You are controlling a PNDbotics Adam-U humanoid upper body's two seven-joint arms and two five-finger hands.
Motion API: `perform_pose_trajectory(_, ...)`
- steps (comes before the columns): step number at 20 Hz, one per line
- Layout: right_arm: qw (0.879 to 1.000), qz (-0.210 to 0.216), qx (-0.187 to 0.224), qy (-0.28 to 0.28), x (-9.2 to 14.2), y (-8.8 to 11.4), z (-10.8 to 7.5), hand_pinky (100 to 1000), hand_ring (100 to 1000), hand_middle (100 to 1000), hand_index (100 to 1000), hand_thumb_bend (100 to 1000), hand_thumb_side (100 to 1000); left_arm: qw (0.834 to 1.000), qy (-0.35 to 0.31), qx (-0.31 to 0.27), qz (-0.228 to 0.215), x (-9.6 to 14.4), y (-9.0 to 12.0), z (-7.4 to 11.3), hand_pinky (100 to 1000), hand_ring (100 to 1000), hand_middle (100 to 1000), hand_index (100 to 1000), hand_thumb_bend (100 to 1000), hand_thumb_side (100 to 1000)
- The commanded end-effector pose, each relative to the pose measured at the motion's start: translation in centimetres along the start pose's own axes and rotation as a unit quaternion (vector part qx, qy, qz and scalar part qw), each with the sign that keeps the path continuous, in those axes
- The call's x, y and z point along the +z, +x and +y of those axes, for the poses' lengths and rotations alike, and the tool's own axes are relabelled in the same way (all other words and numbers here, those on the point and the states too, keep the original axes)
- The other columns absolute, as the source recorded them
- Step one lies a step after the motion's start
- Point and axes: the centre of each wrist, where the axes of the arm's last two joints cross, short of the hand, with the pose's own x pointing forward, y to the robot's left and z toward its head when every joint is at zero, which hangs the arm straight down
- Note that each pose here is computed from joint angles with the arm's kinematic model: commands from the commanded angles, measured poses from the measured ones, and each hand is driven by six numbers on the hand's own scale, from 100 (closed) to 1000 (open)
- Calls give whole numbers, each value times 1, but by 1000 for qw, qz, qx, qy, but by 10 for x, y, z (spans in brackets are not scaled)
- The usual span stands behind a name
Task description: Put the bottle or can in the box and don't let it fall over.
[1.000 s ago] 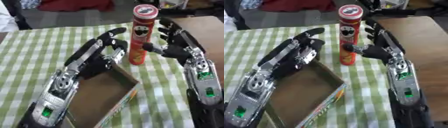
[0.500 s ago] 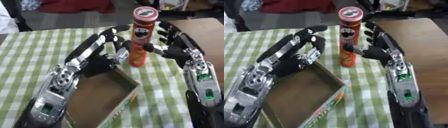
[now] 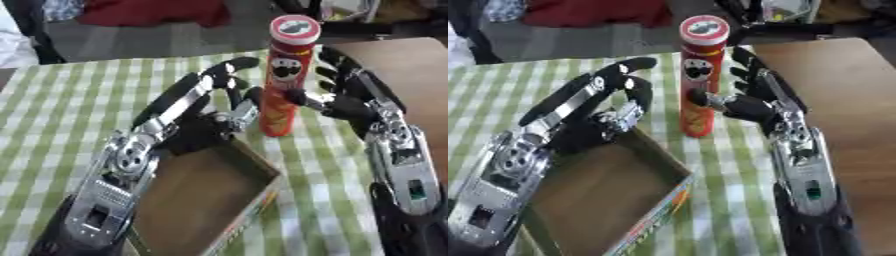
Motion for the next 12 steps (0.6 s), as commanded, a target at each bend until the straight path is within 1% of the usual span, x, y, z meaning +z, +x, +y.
perform_pose_trajectory(1,1000,-14,5,-8,-3,7,-2,1000,1000,1000,1000,876,268,1000,9,-12,-4,-1,3,8,992,867,392,960,100,770)
perform_pose_trajectory(12,999,-34,8,-17,-9,15,-1,1000,1000,1000,1000,864,258,1000,20,-7,-3,-5,5,11,999,873,398,959,100,778)
